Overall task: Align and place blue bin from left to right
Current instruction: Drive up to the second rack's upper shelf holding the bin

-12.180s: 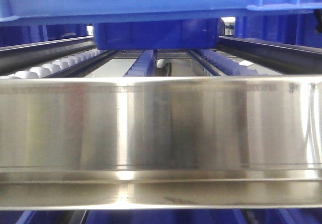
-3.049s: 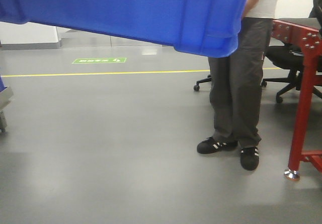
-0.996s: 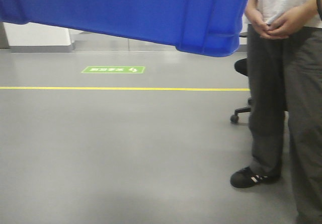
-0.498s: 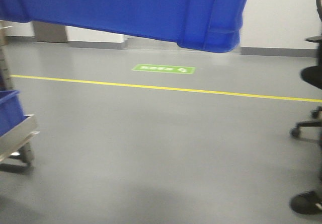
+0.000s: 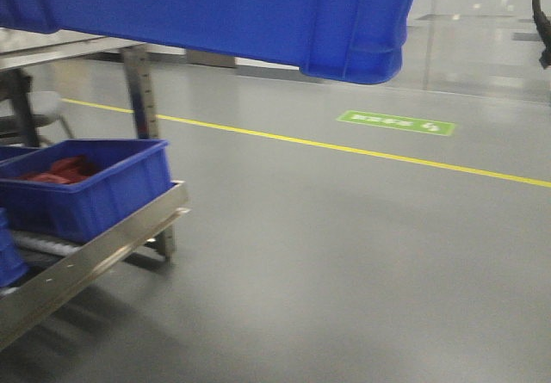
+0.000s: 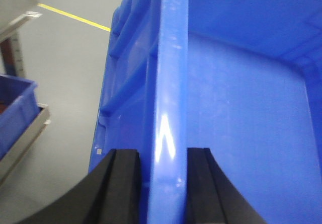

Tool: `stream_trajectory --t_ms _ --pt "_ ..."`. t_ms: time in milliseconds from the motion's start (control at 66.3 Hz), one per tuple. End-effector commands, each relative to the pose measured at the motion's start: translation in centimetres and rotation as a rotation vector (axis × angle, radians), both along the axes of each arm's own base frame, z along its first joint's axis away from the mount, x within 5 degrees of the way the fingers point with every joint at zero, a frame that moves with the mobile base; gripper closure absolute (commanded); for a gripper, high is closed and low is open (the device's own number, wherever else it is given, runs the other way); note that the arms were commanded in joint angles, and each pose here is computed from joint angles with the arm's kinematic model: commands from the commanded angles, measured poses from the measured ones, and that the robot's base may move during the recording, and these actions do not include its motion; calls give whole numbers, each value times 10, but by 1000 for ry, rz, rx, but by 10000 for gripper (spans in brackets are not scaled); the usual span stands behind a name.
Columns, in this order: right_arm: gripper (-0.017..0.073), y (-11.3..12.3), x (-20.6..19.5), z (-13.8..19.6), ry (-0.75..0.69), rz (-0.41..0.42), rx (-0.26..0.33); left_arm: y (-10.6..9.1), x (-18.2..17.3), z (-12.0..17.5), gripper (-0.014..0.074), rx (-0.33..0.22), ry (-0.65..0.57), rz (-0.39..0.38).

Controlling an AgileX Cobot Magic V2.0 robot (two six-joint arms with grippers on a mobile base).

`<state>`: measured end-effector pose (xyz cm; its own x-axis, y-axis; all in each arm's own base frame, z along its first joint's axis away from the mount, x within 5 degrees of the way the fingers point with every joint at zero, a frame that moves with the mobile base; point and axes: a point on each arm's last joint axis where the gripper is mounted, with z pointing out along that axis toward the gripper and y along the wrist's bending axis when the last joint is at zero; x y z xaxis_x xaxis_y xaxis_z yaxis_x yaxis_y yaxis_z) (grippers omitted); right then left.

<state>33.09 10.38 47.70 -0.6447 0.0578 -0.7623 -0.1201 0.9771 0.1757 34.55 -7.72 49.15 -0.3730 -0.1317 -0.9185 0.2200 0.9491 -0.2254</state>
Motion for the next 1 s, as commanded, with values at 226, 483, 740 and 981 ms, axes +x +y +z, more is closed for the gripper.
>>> stream_trajectory --t_ms 226,483,740,981 --pt "627 5 -5 18 -120 44 53 -4 -9 27 705 -123 -155 -15" --pt "627 5 -5 18 -120 44 53 -4 -9 27 705 -123 -155 -15" --pt "627 5 -5 18 -120 44 53 -4 -9 27 705 -123 -155 -15" --pt "627 5 -5 18 -120 44 53 -4 -9 27 705 -123 -155 -15"
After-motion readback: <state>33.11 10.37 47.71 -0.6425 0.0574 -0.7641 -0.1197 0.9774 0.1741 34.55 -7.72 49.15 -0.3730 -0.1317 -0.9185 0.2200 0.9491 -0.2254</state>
